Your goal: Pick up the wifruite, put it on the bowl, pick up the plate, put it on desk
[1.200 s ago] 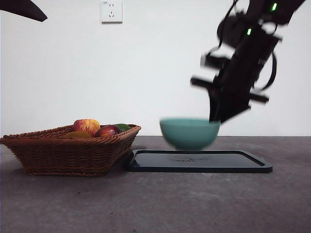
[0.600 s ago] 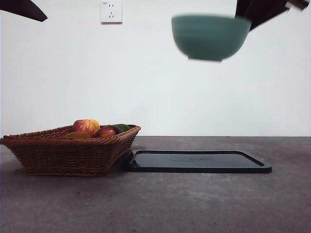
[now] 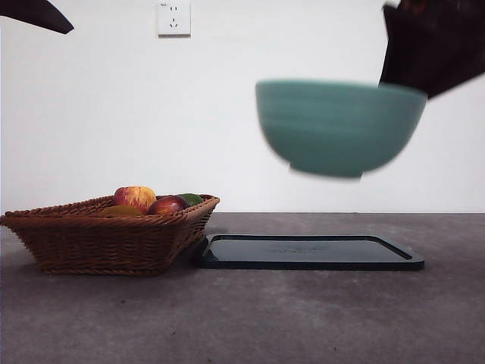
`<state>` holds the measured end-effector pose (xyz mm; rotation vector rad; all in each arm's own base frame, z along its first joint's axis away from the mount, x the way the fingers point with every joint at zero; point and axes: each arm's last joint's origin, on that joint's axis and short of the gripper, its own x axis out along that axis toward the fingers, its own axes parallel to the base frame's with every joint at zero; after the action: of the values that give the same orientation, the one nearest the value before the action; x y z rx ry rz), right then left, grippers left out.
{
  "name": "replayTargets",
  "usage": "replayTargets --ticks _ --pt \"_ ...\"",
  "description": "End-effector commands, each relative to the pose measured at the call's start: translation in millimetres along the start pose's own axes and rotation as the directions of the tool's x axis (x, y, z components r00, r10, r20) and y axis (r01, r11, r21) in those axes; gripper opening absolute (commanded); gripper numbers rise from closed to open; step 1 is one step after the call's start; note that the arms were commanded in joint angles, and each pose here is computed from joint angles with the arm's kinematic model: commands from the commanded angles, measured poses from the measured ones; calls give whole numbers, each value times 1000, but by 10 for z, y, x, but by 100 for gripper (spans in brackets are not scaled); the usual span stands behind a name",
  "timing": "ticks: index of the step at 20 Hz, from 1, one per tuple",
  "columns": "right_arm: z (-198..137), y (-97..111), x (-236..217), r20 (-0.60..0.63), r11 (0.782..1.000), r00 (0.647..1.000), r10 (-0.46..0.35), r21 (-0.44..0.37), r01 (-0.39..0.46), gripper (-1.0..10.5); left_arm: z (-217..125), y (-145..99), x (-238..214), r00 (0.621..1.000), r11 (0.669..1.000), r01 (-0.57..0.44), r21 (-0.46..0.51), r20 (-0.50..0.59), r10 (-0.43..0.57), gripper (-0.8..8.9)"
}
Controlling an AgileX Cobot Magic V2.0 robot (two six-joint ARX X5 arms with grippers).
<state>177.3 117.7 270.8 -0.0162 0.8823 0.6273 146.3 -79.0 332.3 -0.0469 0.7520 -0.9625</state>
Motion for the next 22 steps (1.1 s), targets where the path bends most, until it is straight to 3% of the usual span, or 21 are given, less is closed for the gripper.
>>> replayTargets --ticks 1,11,19,22 --pt "-70 38 170 -8 1000 1000 1 23 -1 7 44 -15 -12 1000 1000 5 20 13 -5 403" --pt "-230 84 835 -116 999 992 -51 -9 50 7 43 -15 -12 1000 1000 5 20 13 -5 403" --pt "-261 65 951 -150 998 987 -58 -8 58 13 43 -15 -12 1000 1000 5 20 13 -6 403" --pt "-262 65 951 -151 998 987 -58 -1 59 144 43 -15 -12 1000 1000 5 20 13 -5 403"
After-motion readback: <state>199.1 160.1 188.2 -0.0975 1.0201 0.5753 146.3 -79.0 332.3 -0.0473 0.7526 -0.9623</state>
